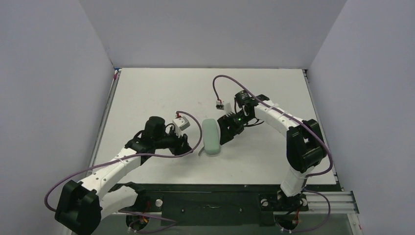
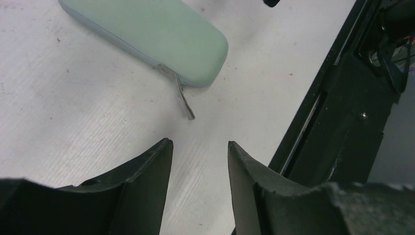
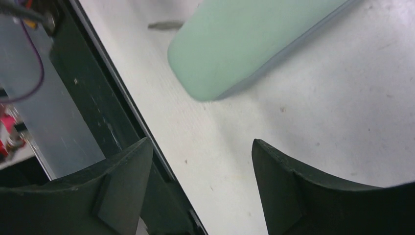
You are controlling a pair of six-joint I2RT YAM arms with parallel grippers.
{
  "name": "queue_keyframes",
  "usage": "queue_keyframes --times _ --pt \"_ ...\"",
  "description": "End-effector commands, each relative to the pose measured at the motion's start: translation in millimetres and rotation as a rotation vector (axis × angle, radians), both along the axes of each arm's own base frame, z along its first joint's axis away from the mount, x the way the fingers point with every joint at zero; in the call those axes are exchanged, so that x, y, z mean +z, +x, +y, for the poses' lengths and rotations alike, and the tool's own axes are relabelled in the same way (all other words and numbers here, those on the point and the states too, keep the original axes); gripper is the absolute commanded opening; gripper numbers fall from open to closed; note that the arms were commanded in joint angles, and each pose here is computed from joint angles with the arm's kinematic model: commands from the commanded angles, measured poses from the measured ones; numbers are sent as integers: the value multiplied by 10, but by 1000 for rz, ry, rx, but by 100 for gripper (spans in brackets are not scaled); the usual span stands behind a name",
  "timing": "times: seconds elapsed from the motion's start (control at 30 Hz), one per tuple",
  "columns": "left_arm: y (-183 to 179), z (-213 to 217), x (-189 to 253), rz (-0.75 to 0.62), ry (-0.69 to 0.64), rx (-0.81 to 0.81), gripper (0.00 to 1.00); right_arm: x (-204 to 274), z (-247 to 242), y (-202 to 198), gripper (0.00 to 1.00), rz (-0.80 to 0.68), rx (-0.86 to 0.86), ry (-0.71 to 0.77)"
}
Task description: Open the umbrella
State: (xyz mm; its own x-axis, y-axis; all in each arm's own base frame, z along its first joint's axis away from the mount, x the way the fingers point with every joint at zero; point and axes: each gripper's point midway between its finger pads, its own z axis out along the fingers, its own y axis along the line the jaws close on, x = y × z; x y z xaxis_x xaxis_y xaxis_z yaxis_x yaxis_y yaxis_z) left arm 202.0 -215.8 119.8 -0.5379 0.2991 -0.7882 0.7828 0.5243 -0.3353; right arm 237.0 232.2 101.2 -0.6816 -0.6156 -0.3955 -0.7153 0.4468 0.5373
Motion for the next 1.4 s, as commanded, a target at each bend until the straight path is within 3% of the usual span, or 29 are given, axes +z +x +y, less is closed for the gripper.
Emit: queue_keyframes --times 0.0,0.13,0.33,0.5,0.83,0.97,1.1,1.17,1.23,1.37 --pt "274 -104 80 -104 -2 35 42 68 409 351 70 64 -240 81" --pt "318 -202 9 -84 21 22 44 3 573 576 72 96 -365 130" --pt "511 -219 -20 -46 -9 129 47 -187 753 801 74 171 -543 202" --pt "851 -195 -180 32 -50 250 41 -313 765 793 73 240 -605 234" --pt "1466 -691 -360 100 -164 229 28 -492 640 892 63 301 -689 284" --pt "1611 -884 -418 120 -196 216 25 -525 559 983 54 308 -719 294" --pt "1740 -906 -453 130 -196 254 27 -531 463 1178 37 296 -763 310" --pt "1844 -721 -393 94 -177 314 28 -557 408 1249 18 295 -784 310" --pt "1896 -475 -234 19 -161 348 28 -587 364 1274 5 296 -803 305" --pt "1606 -197 43 -114 -86 288 30 -617 336 1271 0 297 -836 315"
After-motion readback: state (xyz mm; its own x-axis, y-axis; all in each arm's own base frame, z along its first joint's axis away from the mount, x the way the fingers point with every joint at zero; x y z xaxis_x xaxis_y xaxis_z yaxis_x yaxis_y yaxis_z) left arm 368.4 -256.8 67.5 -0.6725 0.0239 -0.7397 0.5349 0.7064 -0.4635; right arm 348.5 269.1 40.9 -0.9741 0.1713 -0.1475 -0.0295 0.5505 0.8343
